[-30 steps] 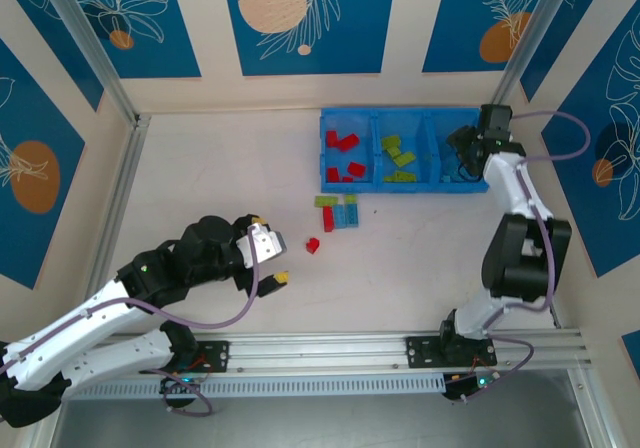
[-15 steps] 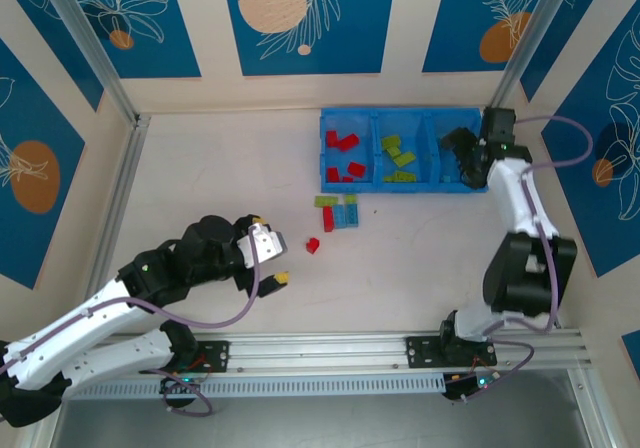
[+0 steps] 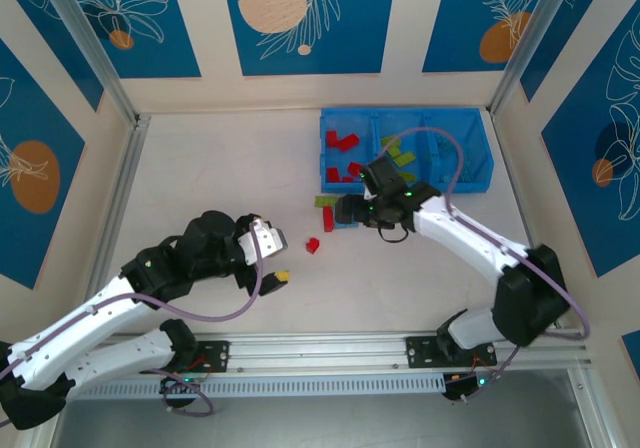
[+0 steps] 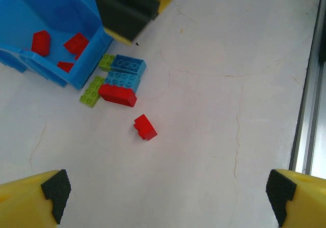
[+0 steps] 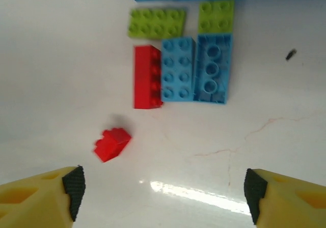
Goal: Sort the legos into containers by color
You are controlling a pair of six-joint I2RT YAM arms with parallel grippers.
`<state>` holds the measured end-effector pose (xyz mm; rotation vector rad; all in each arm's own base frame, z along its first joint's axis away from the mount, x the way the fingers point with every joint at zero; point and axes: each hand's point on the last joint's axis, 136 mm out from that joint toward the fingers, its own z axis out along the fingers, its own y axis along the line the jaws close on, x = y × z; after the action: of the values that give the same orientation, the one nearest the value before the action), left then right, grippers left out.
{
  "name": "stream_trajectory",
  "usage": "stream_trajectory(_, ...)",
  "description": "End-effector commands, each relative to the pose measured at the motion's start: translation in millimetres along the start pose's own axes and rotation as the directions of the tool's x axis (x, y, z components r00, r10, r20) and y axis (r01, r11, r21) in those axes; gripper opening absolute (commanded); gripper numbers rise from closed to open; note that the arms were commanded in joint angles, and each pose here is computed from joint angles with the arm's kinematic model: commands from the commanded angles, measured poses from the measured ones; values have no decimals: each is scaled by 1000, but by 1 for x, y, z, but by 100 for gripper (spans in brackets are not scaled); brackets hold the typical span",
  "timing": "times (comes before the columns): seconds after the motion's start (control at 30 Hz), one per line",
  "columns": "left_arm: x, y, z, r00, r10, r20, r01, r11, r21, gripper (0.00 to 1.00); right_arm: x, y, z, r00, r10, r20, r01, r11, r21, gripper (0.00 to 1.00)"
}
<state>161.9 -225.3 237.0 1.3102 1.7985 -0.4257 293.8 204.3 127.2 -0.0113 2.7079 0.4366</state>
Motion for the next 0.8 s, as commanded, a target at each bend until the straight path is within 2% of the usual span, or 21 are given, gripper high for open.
stream_trajectory(0.0,-6,1,0,999,8,32,-9,1000,9,100,-8,-17,17,999,-45,-4,45,991,128,78)
stream_trajectory(0.07,-5,1,0,1000,5,30,-6,1000,9,100,-16,-22,34,999,-50,-1,50,988,146,76)
stream_trajectory(0.27,-4,0,3,1000,4,21,-4,1000,18,100,-30,-34,76,999,4,-51,3,990,144,61)
stream_trajectory(0.47,-2,1,4,1000,3,11,-4,1000,15,100,-30,-34,100,995,39,-93,-27,992,123,57)
stream_trajectory(0.7,-1,0,5,1000,3,9,-3,1000,17,100,-30,-31,105,994,57,-94,-47,993,106,56)
stream_trajectory(0.77,-2,1,5,1000,1,10,-2,1000,17,100,-26,-32,109,992,56,-110,-44,993,113,53)
